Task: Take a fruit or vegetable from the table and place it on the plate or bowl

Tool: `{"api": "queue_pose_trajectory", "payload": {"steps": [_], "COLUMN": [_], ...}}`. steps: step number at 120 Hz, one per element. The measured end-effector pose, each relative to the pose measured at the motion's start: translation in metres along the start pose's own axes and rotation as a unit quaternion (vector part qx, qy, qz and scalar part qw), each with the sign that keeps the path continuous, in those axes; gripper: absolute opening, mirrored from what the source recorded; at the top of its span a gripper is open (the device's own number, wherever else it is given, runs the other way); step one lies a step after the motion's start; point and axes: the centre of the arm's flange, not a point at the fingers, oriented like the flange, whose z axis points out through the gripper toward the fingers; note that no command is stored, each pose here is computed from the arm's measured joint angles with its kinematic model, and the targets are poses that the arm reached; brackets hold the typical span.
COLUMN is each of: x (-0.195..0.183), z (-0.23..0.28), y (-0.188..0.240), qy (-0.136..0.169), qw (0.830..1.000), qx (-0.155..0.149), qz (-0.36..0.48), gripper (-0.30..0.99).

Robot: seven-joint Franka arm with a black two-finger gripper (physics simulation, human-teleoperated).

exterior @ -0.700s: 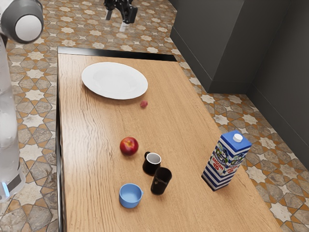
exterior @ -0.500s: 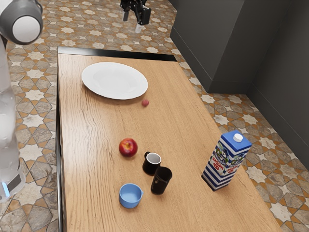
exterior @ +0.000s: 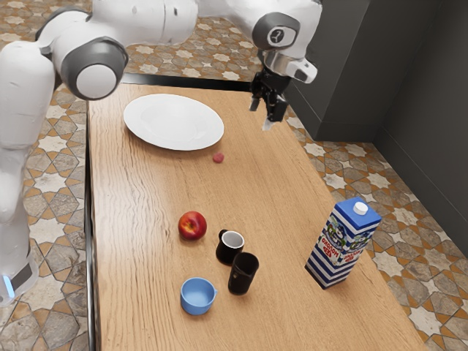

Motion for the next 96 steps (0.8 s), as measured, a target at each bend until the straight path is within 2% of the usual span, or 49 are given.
{"api": "queue_pose_trajectory", "payload": {"steps": [7,23,33,41,45,60,70,83,96], "x": [-0.007,-0.059,-0.086,-0.116,-0.120,-0.134,-0.159,-0.182,-0.223], "z": [0.027,0.070,0.087,0.088,0.088,0.079,0.047,0.031,0.027], "y": [0.017,0.033,0.030,0.035,0.047,0.135,0.155,0.187,0.213], "qy": [-0.016,-0.029,-0.015,0.013,0.025,0.059,0.084,0.088,0.093], "qw": [1.000,0.998,0.997,0.996,0.995,0.980,0.974,0.967,0.963], "qx": [-0.010,-0.030,-0.035,-0.035,-0.030,-0.007,0.009,0.035,0.079], "qz": [0.023,0.057,0.066,0.079,0.094,0.188,0.210,0.237,0.240], "gripper": [0.67,0.67,0.67,0.67,0.67,0.67,0.67,0.67,0.67]}}
